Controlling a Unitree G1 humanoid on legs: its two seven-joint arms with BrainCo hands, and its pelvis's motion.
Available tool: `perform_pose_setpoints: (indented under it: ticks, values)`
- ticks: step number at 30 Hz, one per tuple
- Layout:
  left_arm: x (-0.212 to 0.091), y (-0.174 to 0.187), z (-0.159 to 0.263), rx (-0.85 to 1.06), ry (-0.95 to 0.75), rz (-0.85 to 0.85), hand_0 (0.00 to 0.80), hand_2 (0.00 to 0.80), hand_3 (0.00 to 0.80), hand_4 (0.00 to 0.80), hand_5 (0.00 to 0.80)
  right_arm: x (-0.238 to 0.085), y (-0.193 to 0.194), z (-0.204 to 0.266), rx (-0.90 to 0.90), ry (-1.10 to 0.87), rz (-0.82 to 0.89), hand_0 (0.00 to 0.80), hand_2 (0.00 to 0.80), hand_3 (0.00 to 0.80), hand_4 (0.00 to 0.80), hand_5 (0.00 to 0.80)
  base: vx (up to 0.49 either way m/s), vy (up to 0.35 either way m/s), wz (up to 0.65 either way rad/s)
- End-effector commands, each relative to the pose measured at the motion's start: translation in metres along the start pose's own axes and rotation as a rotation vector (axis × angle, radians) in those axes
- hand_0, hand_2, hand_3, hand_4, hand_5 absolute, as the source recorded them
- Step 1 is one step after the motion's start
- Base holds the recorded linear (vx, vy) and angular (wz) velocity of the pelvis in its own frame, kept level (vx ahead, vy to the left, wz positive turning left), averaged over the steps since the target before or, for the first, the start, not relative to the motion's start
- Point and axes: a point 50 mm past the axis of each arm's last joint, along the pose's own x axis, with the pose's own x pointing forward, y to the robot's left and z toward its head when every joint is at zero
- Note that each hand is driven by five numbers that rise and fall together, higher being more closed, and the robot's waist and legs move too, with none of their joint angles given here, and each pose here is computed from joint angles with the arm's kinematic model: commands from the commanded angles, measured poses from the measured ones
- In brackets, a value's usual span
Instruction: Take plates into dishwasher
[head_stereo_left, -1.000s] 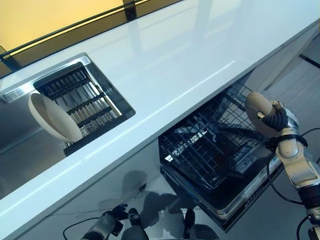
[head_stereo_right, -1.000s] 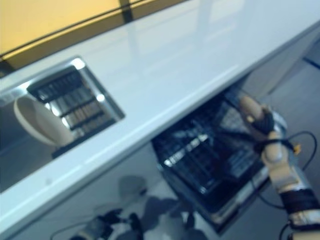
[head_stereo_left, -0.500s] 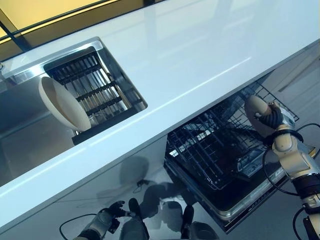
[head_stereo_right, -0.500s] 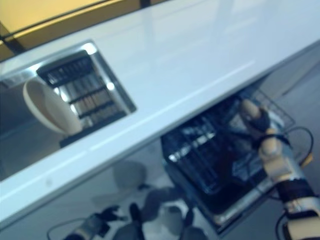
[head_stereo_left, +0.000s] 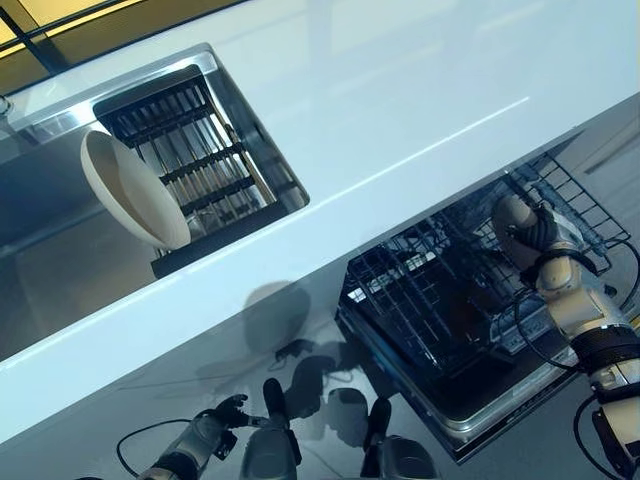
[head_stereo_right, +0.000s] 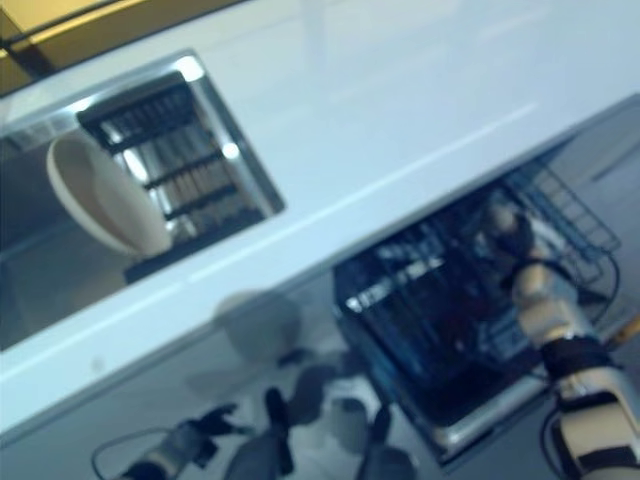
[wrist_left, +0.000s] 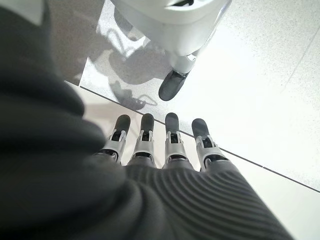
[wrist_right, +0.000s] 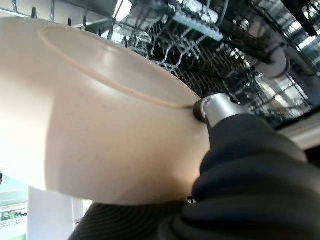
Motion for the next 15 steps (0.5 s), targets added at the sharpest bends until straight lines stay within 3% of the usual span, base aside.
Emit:
perform_pose_setpoints:
  ticks: [1,15]
  values:
    - [0.001,0.009,0.017,0.073,-0.062,-0.002,0.000,0.000,0.000,0.000,0.000,0.014,-0.030,0.023,-0.014,-0.036,-0.109,0.800,0.800,0.800,0.800,0.800,0.000,0.000,0.00]
    - [0.002,0.014,0.032,0.073,-0.123,0.016,0.000,0.000,0.000,0.000,0.000,0.023,-0.030,0.013,-0.022,0.078,-0.114,0.800,0.800,0.800,0.800,0.800,-0.001,0.002,0.02]
